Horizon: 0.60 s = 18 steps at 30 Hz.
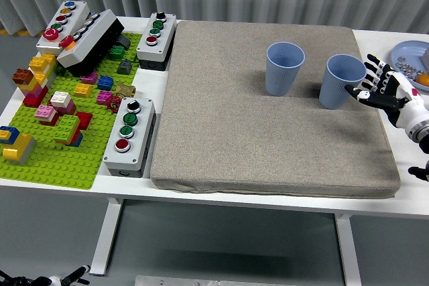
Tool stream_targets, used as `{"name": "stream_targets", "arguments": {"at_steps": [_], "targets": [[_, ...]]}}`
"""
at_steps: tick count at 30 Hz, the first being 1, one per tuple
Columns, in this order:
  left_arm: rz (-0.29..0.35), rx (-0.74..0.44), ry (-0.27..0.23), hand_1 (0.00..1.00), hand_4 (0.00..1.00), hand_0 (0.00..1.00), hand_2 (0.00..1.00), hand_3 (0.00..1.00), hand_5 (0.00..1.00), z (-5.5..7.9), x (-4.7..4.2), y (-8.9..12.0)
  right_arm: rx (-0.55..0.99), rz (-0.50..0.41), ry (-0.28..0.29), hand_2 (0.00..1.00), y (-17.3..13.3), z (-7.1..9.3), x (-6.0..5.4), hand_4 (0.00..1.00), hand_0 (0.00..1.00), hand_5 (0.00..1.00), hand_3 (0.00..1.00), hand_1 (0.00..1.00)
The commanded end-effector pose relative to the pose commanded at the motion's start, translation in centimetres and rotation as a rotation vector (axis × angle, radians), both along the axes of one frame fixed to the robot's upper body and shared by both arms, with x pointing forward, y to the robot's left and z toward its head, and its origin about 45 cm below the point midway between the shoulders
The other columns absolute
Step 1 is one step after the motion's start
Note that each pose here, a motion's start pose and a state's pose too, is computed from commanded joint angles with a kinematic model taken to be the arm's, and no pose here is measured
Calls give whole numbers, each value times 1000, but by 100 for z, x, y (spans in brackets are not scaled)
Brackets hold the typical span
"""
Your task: Pick cup pour cup place
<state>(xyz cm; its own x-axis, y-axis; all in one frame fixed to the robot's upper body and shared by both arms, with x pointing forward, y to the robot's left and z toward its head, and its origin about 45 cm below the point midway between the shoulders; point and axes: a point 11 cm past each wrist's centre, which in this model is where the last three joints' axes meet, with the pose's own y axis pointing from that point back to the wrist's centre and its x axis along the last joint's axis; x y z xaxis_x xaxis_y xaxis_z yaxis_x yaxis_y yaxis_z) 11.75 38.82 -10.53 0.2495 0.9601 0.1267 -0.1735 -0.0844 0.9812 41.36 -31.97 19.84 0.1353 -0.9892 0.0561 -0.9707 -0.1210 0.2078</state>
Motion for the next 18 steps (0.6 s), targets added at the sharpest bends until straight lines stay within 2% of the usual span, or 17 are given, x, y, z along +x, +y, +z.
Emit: {"name": "stream_targets", "arguments": {"at_steps": [12, 16, 18], "targets": [[4, -2, 13, 857, 595, 851, 884, 782, 998, -13, -60, 3, -2, -18, -11, 998, -107, 59, -18, 816, 985, 220, 998, 943], [7, -3, 14, 857, 594, 851, 881, 782, 998, -16, -72, 5, -14, -21, -31, 998, -150, 160, 25, 815, 984, 222, 998, 941], [7, -1, 15, 857, 594, 851, 881, 782, 998, -15, -77, 12, -23, -23, -56, 998, -165, 278, 81, 815, 984, 222, 998, 941]]}}
